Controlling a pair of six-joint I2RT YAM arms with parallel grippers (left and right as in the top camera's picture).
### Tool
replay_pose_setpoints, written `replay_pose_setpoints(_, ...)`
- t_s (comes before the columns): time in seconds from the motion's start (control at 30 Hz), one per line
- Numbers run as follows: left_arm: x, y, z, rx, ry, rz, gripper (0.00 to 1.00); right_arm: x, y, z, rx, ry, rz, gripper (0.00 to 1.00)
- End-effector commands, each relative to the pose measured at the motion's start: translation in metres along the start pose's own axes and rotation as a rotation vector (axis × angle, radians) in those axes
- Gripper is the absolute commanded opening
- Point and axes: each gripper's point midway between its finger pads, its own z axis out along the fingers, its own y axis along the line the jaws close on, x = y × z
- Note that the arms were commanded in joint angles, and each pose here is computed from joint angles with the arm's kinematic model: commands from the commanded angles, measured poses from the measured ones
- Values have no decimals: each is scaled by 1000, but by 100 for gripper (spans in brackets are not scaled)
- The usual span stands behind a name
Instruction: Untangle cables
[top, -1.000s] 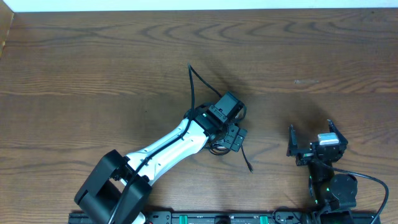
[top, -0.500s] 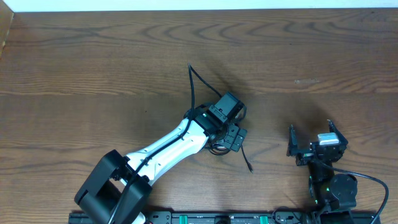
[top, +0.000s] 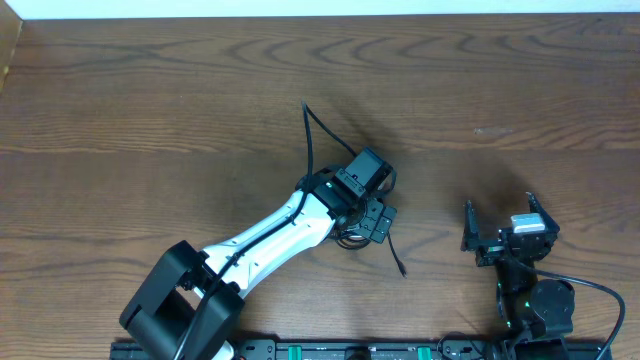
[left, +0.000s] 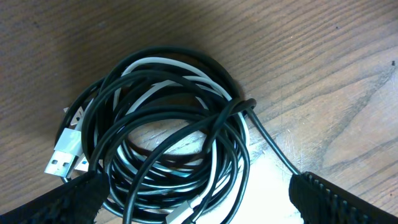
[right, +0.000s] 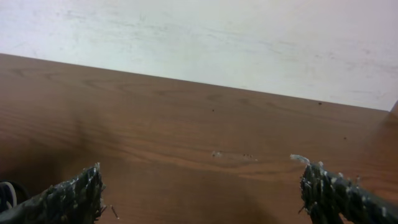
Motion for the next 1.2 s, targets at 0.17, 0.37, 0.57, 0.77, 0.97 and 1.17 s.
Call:
replay_pose_setpoints(0.17, -5, 4, -1, -20, -16, 8, 98, 0, 1, 0, -3, -1, -11, 99)
replay_pose_setpoints(0.37, -31, -1, -4, -8, -125, 10, 98, 0, 1, 0, -3, -1, -11, 99)
replay_pose_setpoints(0.57, -31, -2, -5, 0, -124, 10, 98, 0, 1, 0, -2, -1, -11, 99)
replay_pose_setpoints(0.77, -30, -2, -3, -2, -117, 9, 47, 0, 1, 0, -2, -1, -11, 99)
replay_pose_setpoints(0.97, -10, 0, 23, -19, -41, -54, 43, 0, 1, 0, -2, -1, -11, 99)
replay_pose_setpoints(1.17, -3, 1, 37, -18, -8, -55, 20, 0, 1, 0, -3, -1, -11, 99)
